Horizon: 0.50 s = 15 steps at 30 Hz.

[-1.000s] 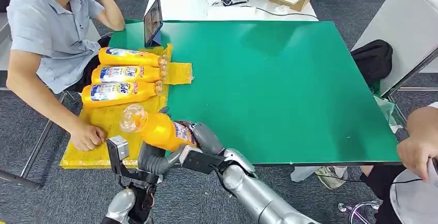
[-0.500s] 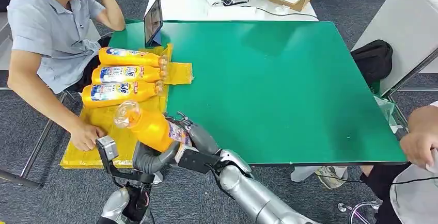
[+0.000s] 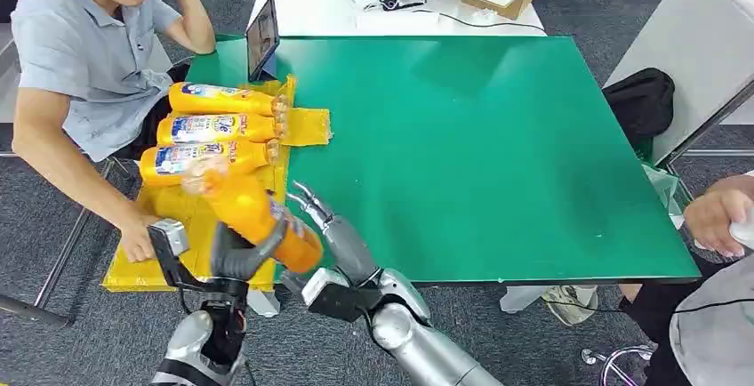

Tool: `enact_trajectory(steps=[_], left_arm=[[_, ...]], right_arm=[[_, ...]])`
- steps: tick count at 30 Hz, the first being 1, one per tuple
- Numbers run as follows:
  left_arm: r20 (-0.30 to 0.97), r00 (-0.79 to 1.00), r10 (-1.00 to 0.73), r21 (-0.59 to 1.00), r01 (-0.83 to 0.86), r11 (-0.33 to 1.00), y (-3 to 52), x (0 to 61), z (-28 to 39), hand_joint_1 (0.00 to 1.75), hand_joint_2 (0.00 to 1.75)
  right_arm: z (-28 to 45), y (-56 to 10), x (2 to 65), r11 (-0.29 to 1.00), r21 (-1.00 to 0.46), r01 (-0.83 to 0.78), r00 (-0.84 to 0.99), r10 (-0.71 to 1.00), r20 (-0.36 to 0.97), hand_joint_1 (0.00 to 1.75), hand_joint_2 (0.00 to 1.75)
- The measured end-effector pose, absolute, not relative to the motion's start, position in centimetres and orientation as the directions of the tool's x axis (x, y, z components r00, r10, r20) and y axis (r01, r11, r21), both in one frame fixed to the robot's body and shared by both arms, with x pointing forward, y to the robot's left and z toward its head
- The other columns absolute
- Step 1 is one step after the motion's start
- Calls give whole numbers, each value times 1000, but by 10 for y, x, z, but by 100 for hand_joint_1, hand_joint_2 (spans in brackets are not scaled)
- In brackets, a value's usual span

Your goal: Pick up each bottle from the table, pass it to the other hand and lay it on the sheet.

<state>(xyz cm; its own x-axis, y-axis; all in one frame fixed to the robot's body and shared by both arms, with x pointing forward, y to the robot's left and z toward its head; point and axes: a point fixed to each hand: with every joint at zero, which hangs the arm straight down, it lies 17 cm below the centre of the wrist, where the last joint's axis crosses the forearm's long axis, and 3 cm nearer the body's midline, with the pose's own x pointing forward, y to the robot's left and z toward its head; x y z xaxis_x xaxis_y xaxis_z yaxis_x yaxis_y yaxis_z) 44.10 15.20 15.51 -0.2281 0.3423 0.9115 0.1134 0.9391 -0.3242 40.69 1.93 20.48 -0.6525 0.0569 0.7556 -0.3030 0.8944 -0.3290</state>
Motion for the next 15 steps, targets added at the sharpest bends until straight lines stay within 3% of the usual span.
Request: enact_trajectory(steps=[11, 15], left_arm=[[937, -258, 234, -251, -34, 967, 197, 472, 150, 175, 175], [945, -316, -88, 26, -194, 981, 218, 479, 161, 175, 175]], right_arm=[[252, -27, 408, 971, -209, -112, -715, 67, 696, 0, 0], [259, -37, 408, 978, -197, -62, -728, 91, 679, 0, 0]])
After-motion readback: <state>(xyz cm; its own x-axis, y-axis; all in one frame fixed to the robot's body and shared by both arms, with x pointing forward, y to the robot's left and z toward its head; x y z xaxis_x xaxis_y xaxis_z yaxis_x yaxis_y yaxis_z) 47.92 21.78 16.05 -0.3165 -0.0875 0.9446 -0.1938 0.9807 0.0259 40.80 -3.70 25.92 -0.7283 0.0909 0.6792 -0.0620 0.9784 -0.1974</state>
